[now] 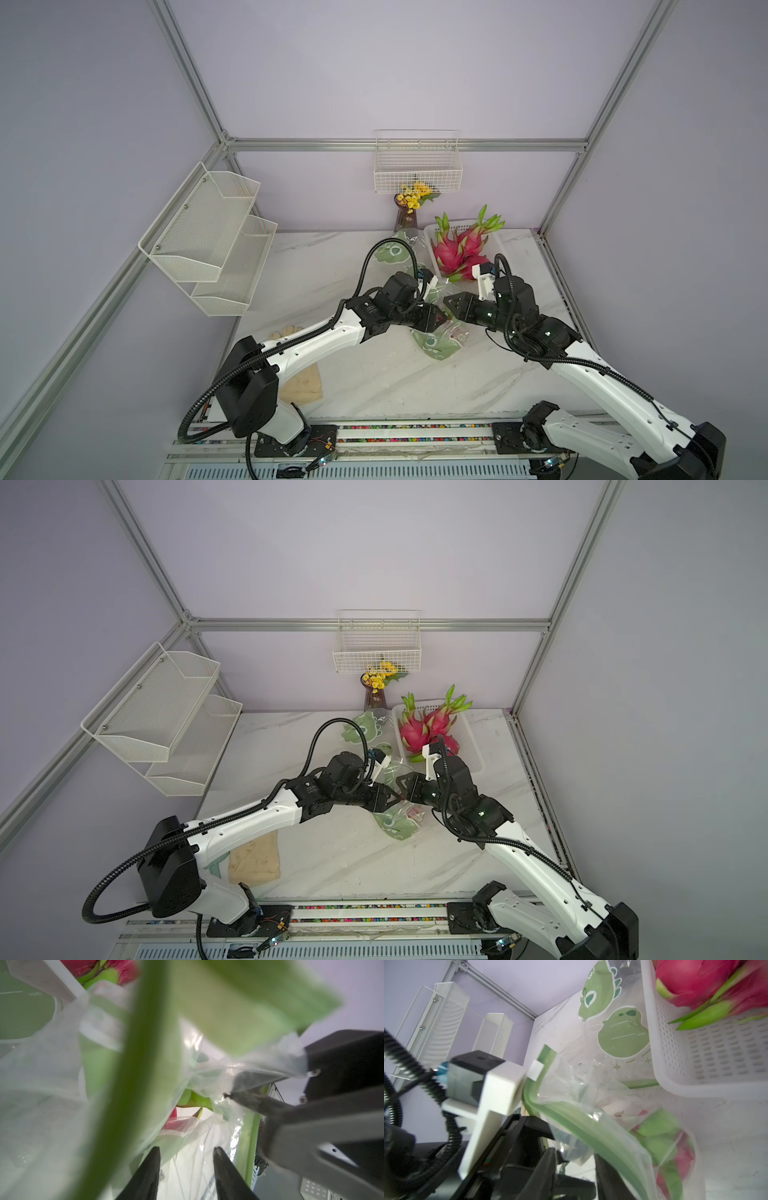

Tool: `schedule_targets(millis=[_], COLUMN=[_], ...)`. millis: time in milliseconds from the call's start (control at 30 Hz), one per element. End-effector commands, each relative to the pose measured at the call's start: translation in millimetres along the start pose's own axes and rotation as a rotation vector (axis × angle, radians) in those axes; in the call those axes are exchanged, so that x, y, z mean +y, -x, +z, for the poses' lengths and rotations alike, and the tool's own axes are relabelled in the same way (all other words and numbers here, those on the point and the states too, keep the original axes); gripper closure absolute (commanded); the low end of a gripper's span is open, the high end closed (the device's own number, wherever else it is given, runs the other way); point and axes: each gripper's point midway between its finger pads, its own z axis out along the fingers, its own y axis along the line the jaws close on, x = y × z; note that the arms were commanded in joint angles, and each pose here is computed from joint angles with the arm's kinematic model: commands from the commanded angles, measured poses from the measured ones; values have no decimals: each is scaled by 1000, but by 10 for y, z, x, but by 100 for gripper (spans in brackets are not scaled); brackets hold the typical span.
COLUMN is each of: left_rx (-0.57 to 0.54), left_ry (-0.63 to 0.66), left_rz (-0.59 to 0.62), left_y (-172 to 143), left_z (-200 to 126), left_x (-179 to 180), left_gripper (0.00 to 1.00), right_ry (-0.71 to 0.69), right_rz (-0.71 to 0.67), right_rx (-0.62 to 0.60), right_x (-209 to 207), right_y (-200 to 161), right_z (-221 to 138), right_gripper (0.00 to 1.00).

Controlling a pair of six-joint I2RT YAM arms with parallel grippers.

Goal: Open the zip-top bag and take out the dragon fruit
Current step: Pick up the dragon fruit from the zipper food storage bag.

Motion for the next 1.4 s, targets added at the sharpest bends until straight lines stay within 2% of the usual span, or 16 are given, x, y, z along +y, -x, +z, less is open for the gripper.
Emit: schedule_targets(millis=[0,133,233,500,767,933,1000,1067,1133,1233,1367], left_rx=[-59,-73,-81,-104,-122,-130,-131,-130,-139,-158,-182], left_ry=[-29,-46,-63,-78,-81,-89,-86,-82,-70,-55,1], left_rz=[-8,-16,-15,-17,-15,-14,-11,-10,-14,-18,-37], left_y=[143,175,210,308,400,452,473,491,519,566,617], left_z=[24,89,133,225,273,302,318,334,339,336,338], left_x=[-11,6,-17,-42,-59,-85,-82,-84,-67,-50,55], left_gripper=[56,56,56,60,61,61,62,61,61,56,56], right_ry=[35,-77,-186,-312,-229,-137,-139,-141,-140,-132,-107], right_rz=[-8,-21,-18,3,-11,-20,-17,-17,-20,-26,-26], right_rx=[-54,-101,-113,-42,19,48,63,72,65,52,52], right_x=[214,92,-121,-646,-770,-711,-740,-760,-758,-739,-683], right_y=[180,297,309,312,398,389,376,366,378,393,387], right_z=[-235,-426,-477,-205,178,388,446,475,469,440,407], right_gripper=[60,58,52,37,33,33,37,45,61,77,87])
